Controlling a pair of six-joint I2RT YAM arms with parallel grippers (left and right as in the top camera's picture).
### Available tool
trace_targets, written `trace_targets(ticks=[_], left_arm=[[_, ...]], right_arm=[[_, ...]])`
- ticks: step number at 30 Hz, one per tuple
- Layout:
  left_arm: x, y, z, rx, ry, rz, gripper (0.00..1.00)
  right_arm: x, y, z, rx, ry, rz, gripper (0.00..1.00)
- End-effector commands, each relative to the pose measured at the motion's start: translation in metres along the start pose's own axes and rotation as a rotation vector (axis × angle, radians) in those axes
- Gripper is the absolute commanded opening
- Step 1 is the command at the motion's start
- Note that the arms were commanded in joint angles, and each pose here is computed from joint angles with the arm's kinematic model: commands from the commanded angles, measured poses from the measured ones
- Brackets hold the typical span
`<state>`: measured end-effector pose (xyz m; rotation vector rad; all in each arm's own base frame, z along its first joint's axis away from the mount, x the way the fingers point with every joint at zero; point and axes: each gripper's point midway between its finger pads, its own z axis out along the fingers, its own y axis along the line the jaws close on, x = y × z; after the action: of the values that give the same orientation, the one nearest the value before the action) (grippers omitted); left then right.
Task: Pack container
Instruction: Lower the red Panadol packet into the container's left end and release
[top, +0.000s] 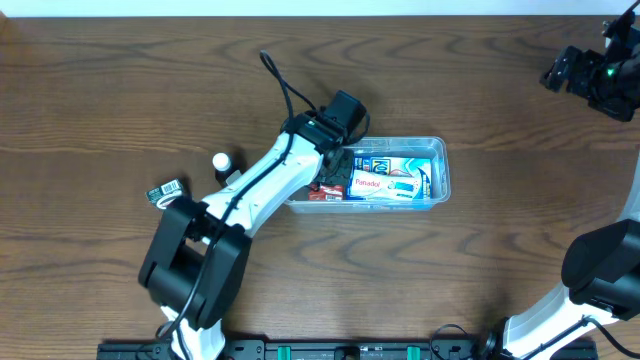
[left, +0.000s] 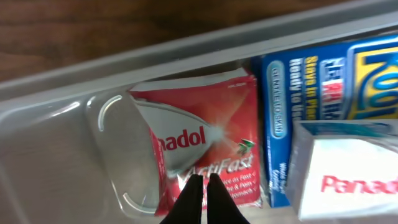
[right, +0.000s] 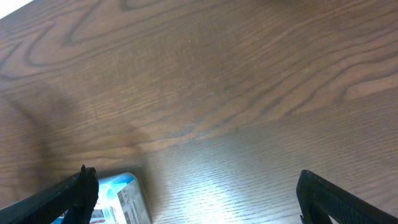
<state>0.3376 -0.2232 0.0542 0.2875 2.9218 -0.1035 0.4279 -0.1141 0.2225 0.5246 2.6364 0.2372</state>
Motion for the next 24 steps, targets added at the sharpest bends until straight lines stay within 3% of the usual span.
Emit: trace_targets(ticks=[1,14,24], left_arm=[[0.004,0.004,0.01,-0.024,0.026,0.009,0.06],[0.017,0.008,0.038,-0.056,0.104,0.002,0.06],[0.012,0.005,0.033,-0.043,0.089,0.001,0.06]], right_arm=[[-0.006,0.002,-0.014,-0.006,-0.039,0.002,0.99],[-0.006,0.002,-0.014,-0.006,-0.04,0.002,0.99],[-0.006,0.002,-0.014,-0.006,-0.04,0.002,0.99]])
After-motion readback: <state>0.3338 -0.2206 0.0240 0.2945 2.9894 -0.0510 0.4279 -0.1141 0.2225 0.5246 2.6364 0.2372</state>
